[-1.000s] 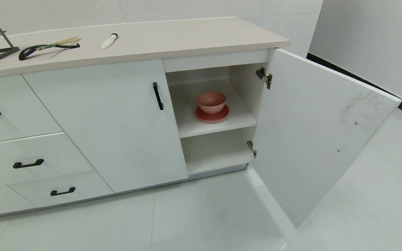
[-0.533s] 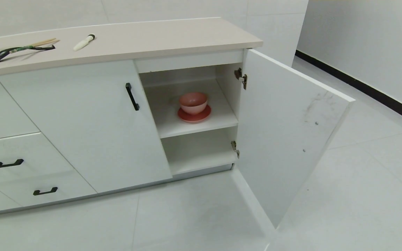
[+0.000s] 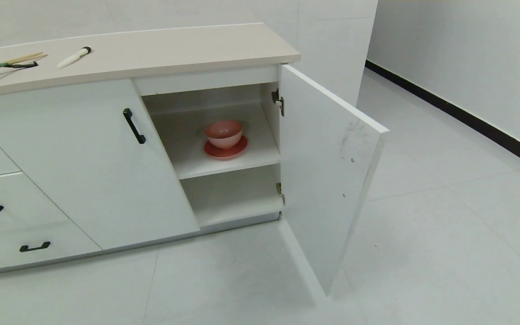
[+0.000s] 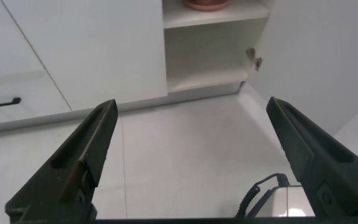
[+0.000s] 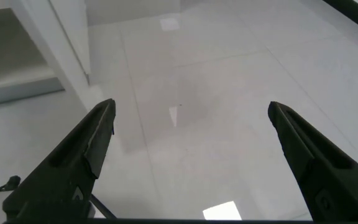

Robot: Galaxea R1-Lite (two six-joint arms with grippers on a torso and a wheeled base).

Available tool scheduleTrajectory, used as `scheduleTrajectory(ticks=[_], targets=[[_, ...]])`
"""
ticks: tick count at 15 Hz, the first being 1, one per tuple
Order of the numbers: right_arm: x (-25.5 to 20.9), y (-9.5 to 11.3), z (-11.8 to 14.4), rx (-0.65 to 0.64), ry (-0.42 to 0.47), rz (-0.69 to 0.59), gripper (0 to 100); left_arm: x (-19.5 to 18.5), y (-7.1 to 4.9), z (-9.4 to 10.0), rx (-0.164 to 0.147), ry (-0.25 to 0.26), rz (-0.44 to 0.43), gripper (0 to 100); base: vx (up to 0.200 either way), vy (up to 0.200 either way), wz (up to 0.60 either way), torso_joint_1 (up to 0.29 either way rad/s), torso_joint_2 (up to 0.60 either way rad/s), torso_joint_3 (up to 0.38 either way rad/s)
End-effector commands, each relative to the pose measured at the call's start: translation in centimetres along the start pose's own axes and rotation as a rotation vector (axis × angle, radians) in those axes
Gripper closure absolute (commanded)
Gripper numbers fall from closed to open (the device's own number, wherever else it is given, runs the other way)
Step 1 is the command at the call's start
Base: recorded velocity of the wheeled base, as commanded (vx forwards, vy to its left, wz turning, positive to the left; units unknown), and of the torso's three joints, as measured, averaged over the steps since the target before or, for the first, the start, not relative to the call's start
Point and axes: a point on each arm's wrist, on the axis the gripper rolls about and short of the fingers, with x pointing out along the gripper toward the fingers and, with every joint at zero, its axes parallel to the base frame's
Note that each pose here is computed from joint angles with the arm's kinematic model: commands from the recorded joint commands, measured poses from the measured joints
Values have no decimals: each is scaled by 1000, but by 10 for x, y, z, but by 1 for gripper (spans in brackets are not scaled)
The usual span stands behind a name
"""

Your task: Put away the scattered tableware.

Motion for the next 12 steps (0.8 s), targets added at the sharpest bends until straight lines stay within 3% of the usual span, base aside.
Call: scheduleTrajectory(ticks=[1, 4, 5, 12], targets=[[0, 0, 0, -3, 1, -1, 0, 0, 0, 0, -1, 0, 2, 0, 0, 0, 0, 0, 0, 0], [0, 0, 0, -4, 3, 1, 0, 0, 0, 0, -1, 1, 2, 0, 0, 0, 0, 0, 0, 0], [0, 0, 0, -3, 3, 1, 100, 0, 0, 0, -1, 0, 2, 0, 0, 0, 0, 0, 0, 0], [0, 0, 1, -1, -8, -1, 100, 0, 0, 0, -1, 0, 0, 0, 0, 0, 0, 0, 0, 0]])
